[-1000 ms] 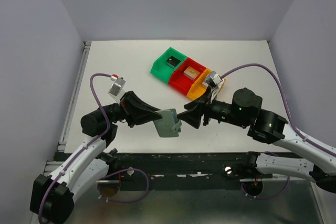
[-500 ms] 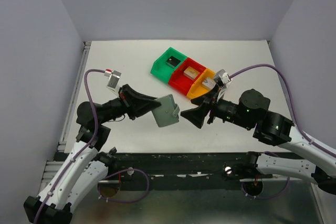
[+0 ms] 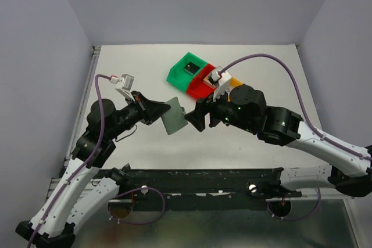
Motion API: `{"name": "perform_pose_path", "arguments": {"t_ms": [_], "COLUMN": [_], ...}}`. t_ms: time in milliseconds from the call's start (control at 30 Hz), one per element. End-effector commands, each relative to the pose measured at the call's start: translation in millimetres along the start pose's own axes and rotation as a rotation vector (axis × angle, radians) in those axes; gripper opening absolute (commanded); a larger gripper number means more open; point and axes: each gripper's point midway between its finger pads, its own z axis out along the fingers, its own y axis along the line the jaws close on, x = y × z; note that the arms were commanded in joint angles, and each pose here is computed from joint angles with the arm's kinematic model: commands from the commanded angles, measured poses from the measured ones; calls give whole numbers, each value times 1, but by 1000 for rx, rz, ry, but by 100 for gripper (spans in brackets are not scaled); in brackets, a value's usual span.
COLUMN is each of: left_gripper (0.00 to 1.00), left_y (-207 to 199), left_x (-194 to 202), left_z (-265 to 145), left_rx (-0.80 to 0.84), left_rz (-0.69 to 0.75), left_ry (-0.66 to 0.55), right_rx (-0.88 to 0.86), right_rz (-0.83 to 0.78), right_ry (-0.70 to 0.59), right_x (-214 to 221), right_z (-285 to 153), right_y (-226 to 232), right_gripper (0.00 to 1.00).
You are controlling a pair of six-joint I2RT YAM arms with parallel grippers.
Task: Take the credit cards out of the card holder
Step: Open the card holder at the center of the board.
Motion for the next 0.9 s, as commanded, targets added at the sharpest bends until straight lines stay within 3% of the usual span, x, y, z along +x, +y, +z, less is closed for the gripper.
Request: {"name": "perform_pose_path", "arguments": {"t_ms": [0, 267, 600, 867], "left_gripper": [0, 0, 0, 0], "left_y": [8, 1, -7, -13], "left_x": [-4, -2, -2, -1], "left_z": [-4, -4, -5, -4], "left_rx": [-101, -97, -61, -28], "left_rz": [22, 44, 42, 36], "left_ry": [-15, -5, -6, -2], "right_rx": [116, 167, 197, 202], "right_rz": [-46, -61, -75, -74], "right_ry": [58, 156, 227, 237], "right_x": [-5, 9, 28, 35], "right_z": [7, 25, 30, 29], "right_y": [-9, -11, -17, -20], "right_gripper": [80, 74, 56, 56]}}
